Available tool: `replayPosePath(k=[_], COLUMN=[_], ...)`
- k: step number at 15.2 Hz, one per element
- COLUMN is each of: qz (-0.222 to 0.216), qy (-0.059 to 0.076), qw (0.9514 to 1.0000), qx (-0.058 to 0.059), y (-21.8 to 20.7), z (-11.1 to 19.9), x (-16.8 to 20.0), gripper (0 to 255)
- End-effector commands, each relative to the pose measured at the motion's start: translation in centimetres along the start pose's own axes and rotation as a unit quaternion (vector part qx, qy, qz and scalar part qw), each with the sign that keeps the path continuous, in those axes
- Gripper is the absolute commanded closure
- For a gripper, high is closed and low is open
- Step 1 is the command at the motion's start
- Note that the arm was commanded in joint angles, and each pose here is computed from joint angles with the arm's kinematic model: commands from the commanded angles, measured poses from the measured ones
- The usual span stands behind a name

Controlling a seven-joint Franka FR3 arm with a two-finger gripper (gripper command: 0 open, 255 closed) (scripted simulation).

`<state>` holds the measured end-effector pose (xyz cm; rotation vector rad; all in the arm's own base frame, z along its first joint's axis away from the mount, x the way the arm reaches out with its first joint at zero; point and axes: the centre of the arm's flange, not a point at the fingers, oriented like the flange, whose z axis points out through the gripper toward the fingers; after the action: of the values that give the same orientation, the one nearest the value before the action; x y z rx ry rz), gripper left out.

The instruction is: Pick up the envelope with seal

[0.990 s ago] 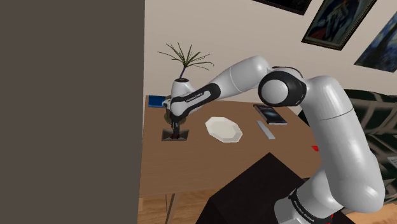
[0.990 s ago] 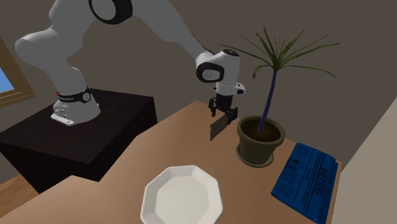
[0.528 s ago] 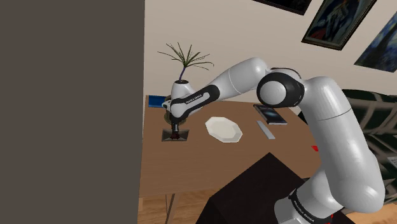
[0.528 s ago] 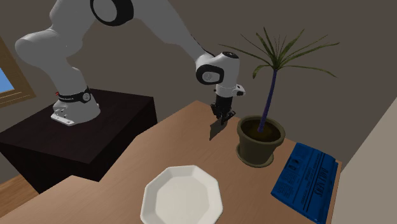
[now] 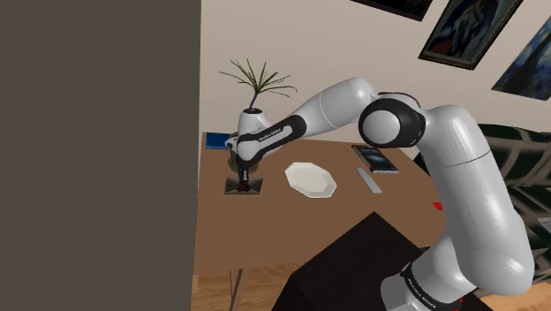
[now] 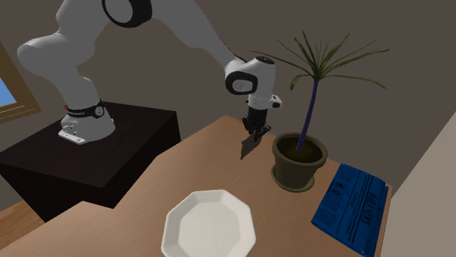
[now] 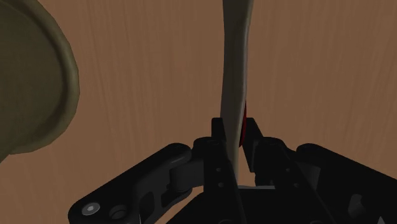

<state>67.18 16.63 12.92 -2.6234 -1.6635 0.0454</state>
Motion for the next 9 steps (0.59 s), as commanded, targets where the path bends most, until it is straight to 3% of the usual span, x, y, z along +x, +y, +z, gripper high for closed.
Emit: replayPosePath(k=[1, 9], qz=[0.0, 0.0], qy=[0.0, 0.0], qw=[1.0, 1.0], qx=[0.0, 0.0], y=[-0.1, -0.3], z=[-1.1, -5.3], x=[0.0, 0.0], gripper=[255, 255])
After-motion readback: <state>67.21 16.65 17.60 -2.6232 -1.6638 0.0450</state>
